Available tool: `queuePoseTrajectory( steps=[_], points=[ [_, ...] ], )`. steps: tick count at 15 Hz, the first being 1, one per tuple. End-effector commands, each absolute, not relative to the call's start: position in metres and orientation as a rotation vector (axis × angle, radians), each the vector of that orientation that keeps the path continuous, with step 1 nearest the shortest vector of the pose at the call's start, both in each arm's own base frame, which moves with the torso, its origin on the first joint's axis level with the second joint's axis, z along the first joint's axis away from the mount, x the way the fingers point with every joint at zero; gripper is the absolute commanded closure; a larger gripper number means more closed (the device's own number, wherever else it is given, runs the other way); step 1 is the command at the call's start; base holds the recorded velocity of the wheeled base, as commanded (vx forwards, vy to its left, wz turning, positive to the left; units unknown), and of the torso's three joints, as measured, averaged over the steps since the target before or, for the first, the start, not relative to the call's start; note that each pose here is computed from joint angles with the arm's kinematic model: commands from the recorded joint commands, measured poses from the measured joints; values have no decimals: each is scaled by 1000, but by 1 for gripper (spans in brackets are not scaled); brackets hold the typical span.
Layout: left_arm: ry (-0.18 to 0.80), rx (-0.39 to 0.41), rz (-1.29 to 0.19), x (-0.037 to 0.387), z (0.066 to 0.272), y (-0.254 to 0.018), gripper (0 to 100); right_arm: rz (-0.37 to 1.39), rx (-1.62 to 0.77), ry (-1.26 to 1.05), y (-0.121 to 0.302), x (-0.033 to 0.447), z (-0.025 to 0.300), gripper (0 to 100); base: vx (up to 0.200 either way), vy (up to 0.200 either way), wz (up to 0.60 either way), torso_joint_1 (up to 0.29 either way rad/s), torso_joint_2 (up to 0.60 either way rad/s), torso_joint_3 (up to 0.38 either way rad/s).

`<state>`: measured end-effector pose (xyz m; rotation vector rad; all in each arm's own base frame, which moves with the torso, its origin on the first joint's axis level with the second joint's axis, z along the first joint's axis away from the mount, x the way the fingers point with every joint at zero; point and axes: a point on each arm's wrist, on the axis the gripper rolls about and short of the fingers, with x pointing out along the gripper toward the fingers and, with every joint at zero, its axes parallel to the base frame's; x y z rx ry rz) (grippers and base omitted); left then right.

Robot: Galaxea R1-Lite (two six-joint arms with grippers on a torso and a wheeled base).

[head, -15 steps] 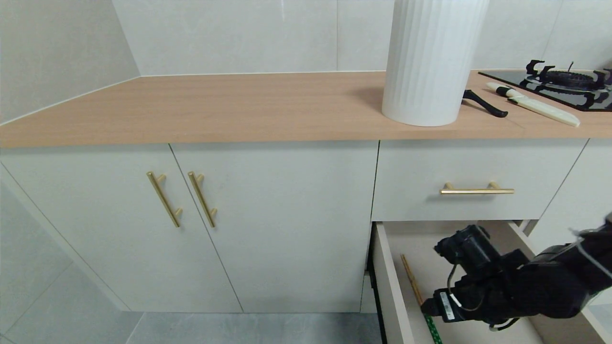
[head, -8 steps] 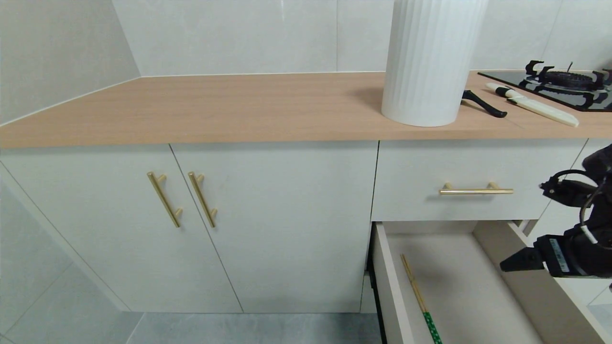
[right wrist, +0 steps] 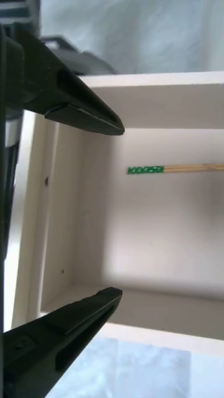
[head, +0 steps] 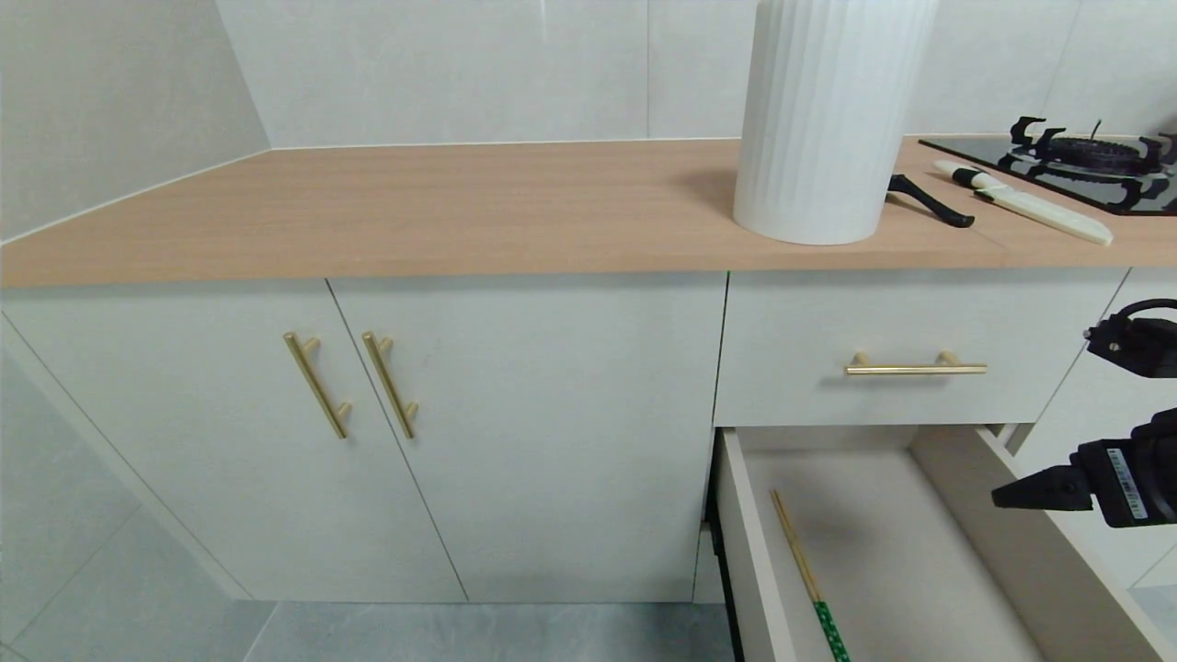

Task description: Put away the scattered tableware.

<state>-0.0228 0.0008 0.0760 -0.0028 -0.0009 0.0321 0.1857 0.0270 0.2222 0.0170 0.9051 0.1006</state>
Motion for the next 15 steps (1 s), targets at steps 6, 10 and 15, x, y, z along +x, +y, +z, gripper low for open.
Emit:
queuePoseTrajectory(
  steps=[6,10,15],
  points=[
    [-2,-3,32,-23,76,1,0,110,9,876,26,175,226,0,0,0,0,103,-340,-246],
    [-2,-3,34,-23,76,1,0,112,9,882,26,176,225,0,0,0,0,205,-488,-279],
    [-2,-3,34,-23,76,1,0,119,9,889,27,176,222,0,0,0,0,220,-474,-273]
  ],
)
